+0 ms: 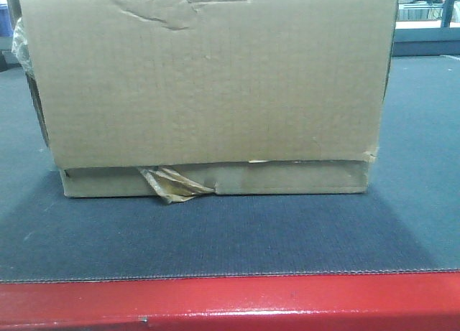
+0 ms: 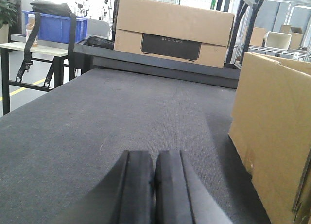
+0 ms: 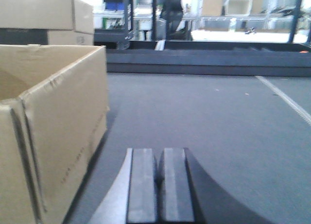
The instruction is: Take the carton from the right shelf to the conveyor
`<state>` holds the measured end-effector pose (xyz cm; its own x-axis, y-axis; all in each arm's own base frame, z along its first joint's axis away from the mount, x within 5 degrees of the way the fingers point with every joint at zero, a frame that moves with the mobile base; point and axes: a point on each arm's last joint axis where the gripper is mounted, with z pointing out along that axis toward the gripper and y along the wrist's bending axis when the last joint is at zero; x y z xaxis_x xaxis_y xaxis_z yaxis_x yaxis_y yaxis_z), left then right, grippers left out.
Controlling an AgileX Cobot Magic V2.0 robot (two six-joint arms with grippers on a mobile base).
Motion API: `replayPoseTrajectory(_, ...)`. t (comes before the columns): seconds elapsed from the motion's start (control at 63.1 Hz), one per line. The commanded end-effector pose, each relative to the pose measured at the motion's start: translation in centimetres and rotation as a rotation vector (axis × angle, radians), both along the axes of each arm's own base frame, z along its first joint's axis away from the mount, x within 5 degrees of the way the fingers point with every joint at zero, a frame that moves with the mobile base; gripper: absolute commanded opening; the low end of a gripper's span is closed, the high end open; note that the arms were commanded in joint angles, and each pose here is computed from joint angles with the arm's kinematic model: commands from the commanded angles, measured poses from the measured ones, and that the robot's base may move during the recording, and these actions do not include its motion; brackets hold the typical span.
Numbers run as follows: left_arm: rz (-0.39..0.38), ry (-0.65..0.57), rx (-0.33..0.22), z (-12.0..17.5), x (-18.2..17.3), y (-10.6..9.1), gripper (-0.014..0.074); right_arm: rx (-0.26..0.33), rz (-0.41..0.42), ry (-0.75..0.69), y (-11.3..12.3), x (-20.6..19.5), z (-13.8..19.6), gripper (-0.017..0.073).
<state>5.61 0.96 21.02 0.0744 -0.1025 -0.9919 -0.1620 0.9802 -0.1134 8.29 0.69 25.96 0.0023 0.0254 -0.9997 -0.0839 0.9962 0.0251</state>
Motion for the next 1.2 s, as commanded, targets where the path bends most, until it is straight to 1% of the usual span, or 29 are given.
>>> replayPoseTrajectory(0.0, 0.004, -0.025, 0.001, 0.2, -0.1, 0.0, 0.0001, -0.003, -0.029, -0.053, -0.3, -0.8, -1.2, -0.0069)
replayPoseTrajectory(0.174, 0.004, -0.025, 0.001, 0.2, -0.1, 0.0, 0.0001, -0.001, -0.033, -0.095, -0.4, -2.1, -4.2, -0.0069)
replayPoseTrajectory(0.238, 0.004, -0.025, 0.001, 0.2, -0.1, 0.0, 0.0001, 0.005, -0.033, -0.162, -0.5, -2.8, -3.9, -0.0069)
replayPoseTrajectory(0.269, 0.004, -0.025, 0.001, 0.2, -0.1, 0.0, 0.0001, -0.004, -0.026, -0.114, -0.4, -2.7, -4.4, -0.0069)
replayPoseTrajectory(0.349, 0.004, -0.025, 0.001, 0.2, -0.1, 0.0, 0.0001, -0.036, -0.027, -0.116, -0.4, -2.7, -4.4, -0.0069)
replayPoseTrajectory(0.713, 0.004, -0.025, 0.001, 0.2, -0.1, 0.0, 0.0001, -0.041, -0.026, -0.109, -0.4, -2.7, -4.4, -0.0069)
replayPoseTrajectory(0.761, 0.004, -0.025, 0.001, 0.2, -0.1, 0.0, 0.0001, -0.055, -0.026, -0.108, -0.4, -2.7, -4.4, -0.0069)
replayPoseTrajectory(0.824, 0.004, -0.025, 0.001, 0.2, -0.1, 0.0, 0.0001, -0.072, -0.040, -0.103, -0.4, -2.7, -4.5, -0.0069)
replayPoseTrajectory(0.982, 0.004, -0.025, 0.001, 0.2, -0.1, 0.0, 0.0001, -0.075, -0.096, -0.094, -0.7, -2.7, -4.6, -0.0069)
replayPoseTrajectory(1.188, 0.004, -0.025, 0.001, 0.2, -0.1, 0.0, 0.0001, -0.075, -0.099, -0.094, -0.8, -2.7, -4.6, -0.0069)
